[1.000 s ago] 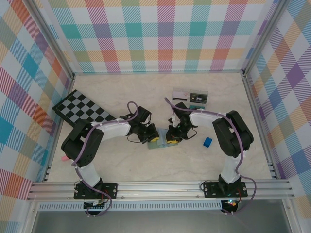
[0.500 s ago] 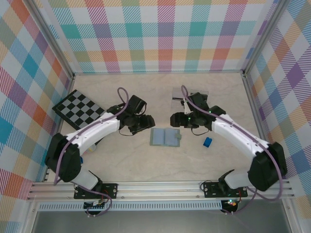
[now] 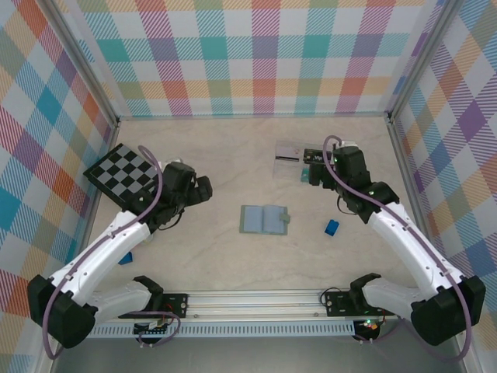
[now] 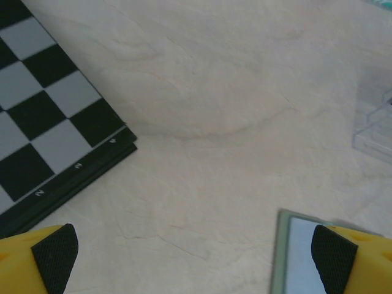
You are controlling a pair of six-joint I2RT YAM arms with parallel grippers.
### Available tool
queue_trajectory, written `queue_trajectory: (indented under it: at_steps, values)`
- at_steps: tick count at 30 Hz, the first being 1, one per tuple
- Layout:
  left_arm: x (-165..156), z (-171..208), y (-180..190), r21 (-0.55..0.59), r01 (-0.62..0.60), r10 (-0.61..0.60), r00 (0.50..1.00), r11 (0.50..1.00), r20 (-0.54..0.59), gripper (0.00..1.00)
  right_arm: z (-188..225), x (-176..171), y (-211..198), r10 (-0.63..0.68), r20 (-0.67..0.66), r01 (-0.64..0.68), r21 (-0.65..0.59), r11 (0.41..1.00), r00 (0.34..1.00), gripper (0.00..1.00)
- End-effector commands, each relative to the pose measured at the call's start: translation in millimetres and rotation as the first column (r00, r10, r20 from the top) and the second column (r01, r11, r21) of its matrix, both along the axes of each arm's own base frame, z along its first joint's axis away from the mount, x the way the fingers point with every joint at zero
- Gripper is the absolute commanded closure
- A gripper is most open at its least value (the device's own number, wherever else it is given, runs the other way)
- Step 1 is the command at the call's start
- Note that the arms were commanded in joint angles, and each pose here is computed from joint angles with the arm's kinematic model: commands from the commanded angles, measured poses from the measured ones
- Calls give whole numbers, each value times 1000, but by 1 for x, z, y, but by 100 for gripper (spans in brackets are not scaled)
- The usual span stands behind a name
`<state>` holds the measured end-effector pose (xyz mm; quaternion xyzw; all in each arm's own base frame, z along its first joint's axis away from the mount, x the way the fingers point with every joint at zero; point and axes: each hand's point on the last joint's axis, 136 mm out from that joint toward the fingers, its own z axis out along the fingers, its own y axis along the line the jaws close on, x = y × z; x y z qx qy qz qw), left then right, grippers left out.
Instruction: Take the credit cards out of the card holder
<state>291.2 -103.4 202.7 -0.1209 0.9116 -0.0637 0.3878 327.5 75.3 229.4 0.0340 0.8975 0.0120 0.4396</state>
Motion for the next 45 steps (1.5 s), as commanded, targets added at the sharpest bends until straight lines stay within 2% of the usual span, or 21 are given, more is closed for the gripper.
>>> queue_trajectory:
  at_steps: [1,5,8,11,13,16,20,24,33,39,45]
  values:
    - [12,6,27,123,-79,63,989,989,133,0,-7,10,-32,-105,46,106,-22,994,993,0]
    - [18,-10,47,203,-133,95,978,970,187,0,-16,11,-59,-182,85,184,-24,983,980,0]
    - [21,-18,65,268,-198,124,956,943,266,0,-28,14,-69,-174,146,183,-52,982,974,0]
    - [20,-31,85,270,-264,183,939,926,290,0,-49,17,-83,-208,148,219,-59,974,967,0]
    - [19,-40,99,278,-302,214,928,912,305,0,-62,17,-97,-276,155,283,-28,959,949,0]
    - [26,-46,112,256,-303,216,923,918,318,0,-79,16,-109,-314,189,317,16,948,930,0]
    - [33,-48,118,290,-276,168,923,916,345,0,-96,25,-108,-270,191,275,0,961,944,0]
    - [40,-57,115,276,-227,112,920,934,376,0,-111,37,-104,-199,207,212,-45,976,958,0]
    - [59,-65,93,243,-79,-39,894,967,446,0,-119,56,-75,-9,250,5,17,1000,968,0]
    - [70,-83,90,217,-30,-69,899,976,433,0,-123,60,-52,123,314,-136,22,990,941,0]
    - [82,-89,90,233,-9,-90,908,973,409,0,-134,62,-48,149,312,-164,21,986,938,0]
